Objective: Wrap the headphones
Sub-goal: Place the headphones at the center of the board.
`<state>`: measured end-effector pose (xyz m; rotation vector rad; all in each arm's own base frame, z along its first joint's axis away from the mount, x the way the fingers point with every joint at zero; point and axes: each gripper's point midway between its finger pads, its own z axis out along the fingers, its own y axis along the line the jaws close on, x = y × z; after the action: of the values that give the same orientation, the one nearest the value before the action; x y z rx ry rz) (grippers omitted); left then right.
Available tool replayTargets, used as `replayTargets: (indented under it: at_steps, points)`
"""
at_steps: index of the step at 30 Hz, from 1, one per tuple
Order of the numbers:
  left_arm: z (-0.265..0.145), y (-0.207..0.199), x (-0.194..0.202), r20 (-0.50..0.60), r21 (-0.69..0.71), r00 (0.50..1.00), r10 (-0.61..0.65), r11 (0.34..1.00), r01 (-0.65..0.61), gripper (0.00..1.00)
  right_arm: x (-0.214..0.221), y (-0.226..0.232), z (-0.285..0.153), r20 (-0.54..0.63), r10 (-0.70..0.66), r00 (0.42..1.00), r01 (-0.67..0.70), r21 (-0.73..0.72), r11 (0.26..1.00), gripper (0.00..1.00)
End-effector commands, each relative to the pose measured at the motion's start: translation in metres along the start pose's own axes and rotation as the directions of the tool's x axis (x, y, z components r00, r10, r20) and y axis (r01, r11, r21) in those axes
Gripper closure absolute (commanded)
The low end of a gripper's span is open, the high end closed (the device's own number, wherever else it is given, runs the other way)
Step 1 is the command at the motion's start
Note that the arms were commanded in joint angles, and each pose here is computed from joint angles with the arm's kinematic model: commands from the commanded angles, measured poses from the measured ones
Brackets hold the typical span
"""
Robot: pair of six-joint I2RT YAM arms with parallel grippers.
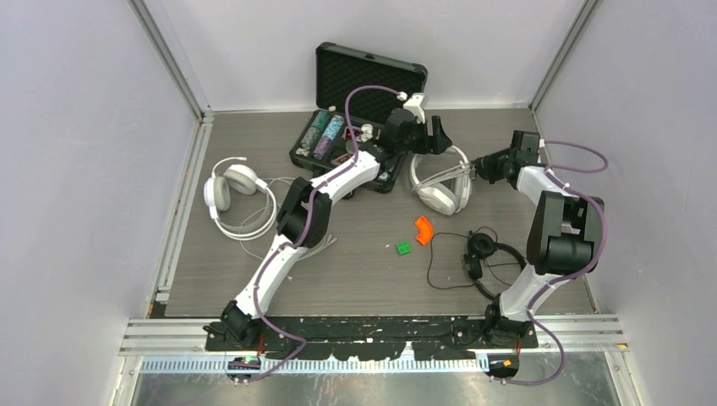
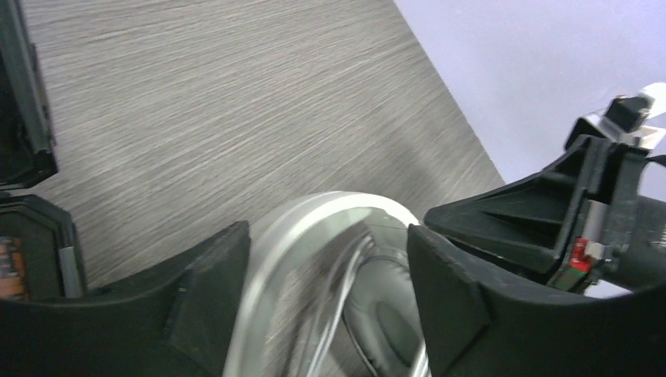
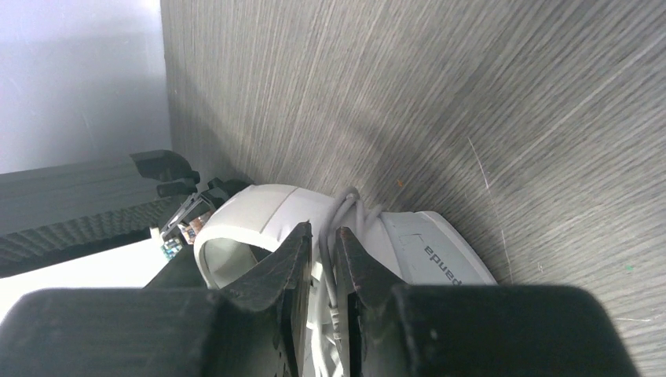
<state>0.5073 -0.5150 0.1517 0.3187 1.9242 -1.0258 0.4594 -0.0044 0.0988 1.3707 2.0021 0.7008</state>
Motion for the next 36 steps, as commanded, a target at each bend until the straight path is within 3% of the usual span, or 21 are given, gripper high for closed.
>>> replayTargets:
  at_steps: [1,8,13,20,28,36]
  points:
    - [-0.019,-0.063,-0.069,0.150,0.147,0.989,0.009,0.989,-0.031,0.22,-0.001,0.008,-0.003,0.003,0.024,1.000,-0.024,-0.035,0.999,0.77]
    - [-0.040,-0.060,-0.075,0.118,0.075,0.983,0.138,0.986,-0.148,0.21,0.003,0.000,0.004,-0.013,0.038,0.999,-0.038,-0.026,0.999,0.77]
    - [-0.068,-0.040,-0.056,-0.014,-0.052,0.969,0.247,0.968,-0.247,0.23,0.000,0.005,0.004,-0.006,0.041,0.999,-0.041,-0.033,0.999,0.76]
    - [-0.112,-0.017,-0.011,-0.217,-0.168,0.896,0.388,0.889,-0.425,0.30,0.000,0.004,0.003,-0.005,0.039,0.999,-0.039,-0.017,0.999,0.75]
    - [-0.132,0.018,0.042,-0.395,-0.262,0.861,0.321,0.858,-0.441,0.35,-0.001,-0.005,0.006,0.008,0.053,0.999,-0.053,0.009,0.999,0.75]
    - [-0.110,0.005,0.064,-0.350,-0.196,0.908,0.231,0.929,-0.312,0.38,-0.005,-0.003,0.008,0.020,0.052,0.998,-0.053,0.007,0.999,0.74]
